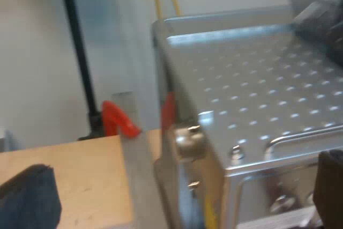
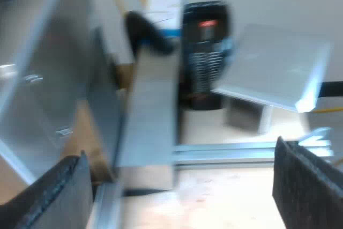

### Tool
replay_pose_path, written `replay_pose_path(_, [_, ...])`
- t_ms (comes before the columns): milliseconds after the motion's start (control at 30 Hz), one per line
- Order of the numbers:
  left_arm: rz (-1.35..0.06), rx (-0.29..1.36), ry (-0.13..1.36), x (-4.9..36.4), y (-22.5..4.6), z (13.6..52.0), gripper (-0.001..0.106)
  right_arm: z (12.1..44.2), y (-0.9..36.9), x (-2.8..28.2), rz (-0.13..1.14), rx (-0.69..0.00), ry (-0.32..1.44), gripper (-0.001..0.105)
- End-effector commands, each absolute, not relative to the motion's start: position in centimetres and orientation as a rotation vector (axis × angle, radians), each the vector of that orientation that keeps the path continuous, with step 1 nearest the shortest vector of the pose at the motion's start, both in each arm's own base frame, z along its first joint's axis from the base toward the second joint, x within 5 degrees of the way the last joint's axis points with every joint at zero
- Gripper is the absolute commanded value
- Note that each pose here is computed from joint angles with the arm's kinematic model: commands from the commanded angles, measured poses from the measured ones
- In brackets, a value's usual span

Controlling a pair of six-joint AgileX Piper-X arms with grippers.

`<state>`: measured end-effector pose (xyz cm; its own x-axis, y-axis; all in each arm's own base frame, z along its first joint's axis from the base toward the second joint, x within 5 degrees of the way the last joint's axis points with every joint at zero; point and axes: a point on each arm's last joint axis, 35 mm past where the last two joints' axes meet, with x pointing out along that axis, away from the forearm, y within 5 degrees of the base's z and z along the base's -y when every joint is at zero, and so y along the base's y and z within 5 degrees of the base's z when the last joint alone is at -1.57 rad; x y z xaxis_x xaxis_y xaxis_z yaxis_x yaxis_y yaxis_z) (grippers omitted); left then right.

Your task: Place mug into machine

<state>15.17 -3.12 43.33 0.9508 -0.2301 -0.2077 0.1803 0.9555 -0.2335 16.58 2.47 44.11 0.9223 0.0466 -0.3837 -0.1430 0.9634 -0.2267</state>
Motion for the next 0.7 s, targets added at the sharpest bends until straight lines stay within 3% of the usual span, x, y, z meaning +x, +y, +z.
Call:
replay_pose_path(33, [-0.136, -0.203, 0.271, 14.7, -2.0, 43.2, 0.099, 44.6, 1.1, 15.4, 0.057, -0.299, 0.370, 0.071])
replay_pose_path(333, [-0.014, -0.197, 0.262, 11.4, -0.7, 43.2, 0.099, 43.7, -0.2, 11.5, -0.017, -0.311, 0.329, 0.071])
replay_pose_path(700, [-0.027, -0.191, 0.132, 3.5, -0.1, 41.5, 0.099, 41.1, -0.2, 5.2, -0.037, -0.308, 0.200, 0.071])
